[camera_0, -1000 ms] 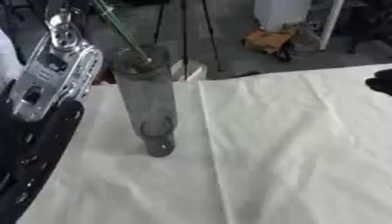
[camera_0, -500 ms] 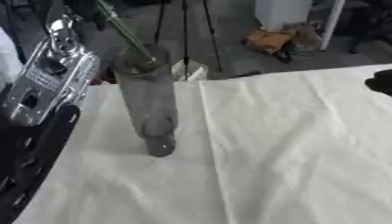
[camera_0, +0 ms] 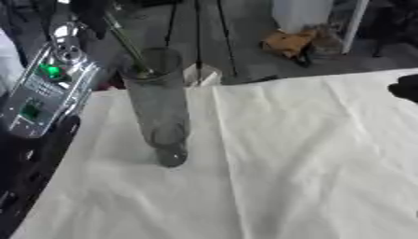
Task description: Arrange flowers into the vase.
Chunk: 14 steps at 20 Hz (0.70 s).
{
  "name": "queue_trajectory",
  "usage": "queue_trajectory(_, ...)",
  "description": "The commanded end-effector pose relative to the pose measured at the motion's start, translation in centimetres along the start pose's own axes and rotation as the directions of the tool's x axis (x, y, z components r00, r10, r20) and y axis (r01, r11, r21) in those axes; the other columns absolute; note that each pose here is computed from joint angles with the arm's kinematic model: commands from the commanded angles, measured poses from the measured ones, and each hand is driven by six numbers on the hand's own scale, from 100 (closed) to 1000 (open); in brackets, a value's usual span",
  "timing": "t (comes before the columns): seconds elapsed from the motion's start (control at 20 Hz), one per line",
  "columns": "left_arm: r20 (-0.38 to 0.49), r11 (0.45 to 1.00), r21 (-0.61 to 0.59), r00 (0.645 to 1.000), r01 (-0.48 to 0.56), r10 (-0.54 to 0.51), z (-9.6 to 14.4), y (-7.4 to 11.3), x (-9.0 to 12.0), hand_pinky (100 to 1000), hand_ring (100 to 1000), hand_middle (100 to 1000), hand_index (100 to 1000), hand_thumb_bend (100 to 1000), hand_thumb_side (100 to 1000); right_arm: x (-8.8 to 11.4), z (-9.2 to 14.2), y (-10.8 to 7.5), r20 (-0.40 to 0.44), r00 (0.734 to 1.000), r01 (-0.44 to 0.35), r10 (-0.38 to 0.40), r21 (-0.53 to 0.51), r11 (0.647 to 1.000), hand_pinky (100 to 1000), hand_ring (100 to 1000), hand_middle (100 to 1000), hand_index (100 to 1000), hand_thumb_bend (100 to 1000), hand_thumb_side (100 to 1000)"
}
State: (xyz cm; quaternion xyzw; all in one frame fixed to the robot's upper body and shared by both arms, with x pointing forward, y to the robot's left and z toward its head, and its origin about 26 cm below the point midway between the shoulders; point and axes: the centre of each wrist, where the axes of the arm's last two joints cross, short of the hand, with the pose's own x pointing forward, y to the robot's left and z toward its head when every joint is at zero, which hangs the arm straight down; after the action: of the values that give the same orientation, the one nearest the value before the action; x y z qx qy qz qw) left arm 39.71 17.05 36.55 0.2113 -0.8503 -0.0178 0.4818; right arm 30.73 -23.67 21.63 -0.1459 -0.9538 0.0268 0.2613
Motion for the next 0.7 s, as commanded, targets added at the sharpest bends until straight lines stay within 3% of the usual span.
queue_trajectory(0.05, -0.037, 0.995, 0.076, 0.998, 0.061, -0.059, -0.61, 1.28, 0.55, 100, 100, 127, 242, 163, 682, 0.52, -0.44, -0.30, 0.027, 1.000, -0.006, 0.006, -0.006, 1.000, 718, 649, 609, 831, 100, 1000)
queue_trajectory(0.25, -0.054, 0.996, 0.054, 0.996, 0.078, -0.075, -0.75, 1.34, 0.40, 100, 100, 176, 287, 155, 702, 0.52, -0.41, -0.26, 0.025, 1.000, -0.006, 0.006, -0.002, 1.000, 719, 648, 608, 832, 100, 1000)
queue_trajectory(0.7, -0.074, 0.991, 0.043, 0.989, 0.129, -0.125, -1.17, 1.73, 0.05, 100, 220, 290, 325, 100, 685, 0.54, -0.37, -0.17, 0.020, 1.000, -0.004, 0.004, 0.008, 1.000, 719, 648, 607, 832, 100, 1000)
